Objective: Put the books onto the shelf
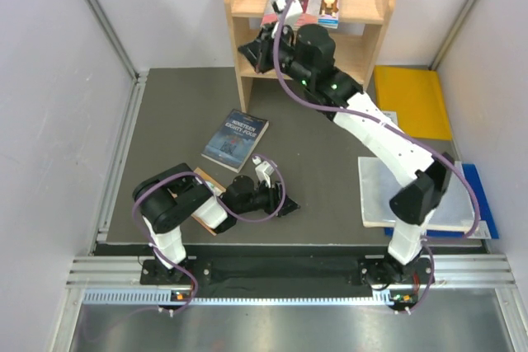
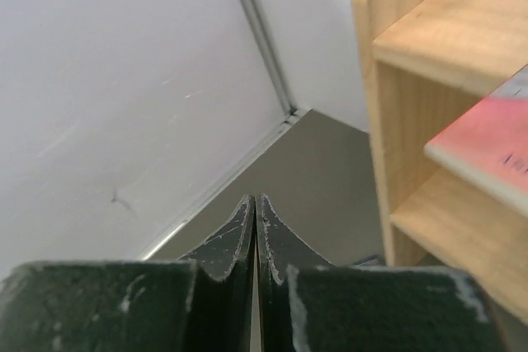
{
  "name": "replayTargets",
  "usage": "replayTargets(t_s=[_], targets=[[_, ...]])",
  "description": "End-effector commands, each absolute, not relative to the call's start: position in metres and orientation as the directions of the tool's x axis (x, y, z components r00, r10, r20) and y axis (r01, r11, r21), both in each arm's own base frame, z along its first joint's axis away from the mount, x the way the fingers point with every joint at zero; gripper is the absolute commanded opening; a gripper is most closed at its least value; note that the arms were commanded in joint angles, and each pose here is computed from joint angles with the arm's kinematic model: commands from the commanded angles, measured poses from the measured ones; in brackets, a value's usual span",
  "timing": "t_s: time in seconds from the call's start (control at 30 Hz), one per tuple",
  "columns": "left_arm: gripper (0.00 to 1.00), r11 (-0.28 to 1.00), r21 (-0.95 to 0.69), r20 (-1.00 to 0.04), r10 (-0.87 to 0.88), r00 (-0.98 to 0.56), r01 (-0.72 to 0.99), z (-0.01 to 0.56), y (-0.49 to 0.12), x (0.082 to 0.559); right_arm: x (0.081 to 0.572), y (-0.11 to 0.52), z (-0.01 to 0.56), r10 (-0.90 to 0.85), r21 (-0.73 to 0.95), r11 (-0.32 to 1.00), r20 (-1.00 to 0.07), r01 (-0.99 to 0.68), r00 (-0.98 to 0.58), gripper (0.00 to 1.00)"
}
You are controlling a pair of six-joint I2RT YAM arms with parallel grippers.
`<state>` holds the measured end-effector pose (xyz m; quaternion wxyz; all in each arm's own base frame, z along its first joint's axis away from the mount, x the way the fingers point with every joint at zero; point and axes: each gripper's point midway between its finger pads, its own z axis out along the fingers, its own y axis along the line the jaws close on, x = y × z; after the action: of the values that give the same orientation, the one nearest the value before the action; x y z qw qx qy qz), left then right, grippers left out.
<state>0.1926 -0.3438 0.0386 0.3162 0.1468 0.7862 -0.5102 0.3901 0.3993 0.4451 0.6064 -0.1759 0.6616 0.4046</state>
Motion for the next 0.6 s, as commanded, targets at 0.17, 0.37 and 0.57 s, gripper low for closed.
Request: replayTargets(t_s=[0.17,0.37,0.57], targets=[[0.58,0.445,-0.702,-0.646,-0.067,-0.761,0.556,0.031,-0.344,0.190,0.447,0.383,0.428,0.071,0.106,0.813,-0.994,-0.573,-0.082,0.00],[0.58,0.444,-0.703,-0.644,-0.066,-0.762,0.556,0.031,-0.345,0.190,0.461,0.365,0.435,0.063,0.068,0.865,-0.998,-0.496,-0.026,0.00],[0.58,0.445,-0.703,-0.645,-0.067,-0.762,0.555,0.032,-0.344,0.190,0.469,0.353,0.441,0.102,0.091,0.878,-0.995,-0.470,-0.002,0.00]])
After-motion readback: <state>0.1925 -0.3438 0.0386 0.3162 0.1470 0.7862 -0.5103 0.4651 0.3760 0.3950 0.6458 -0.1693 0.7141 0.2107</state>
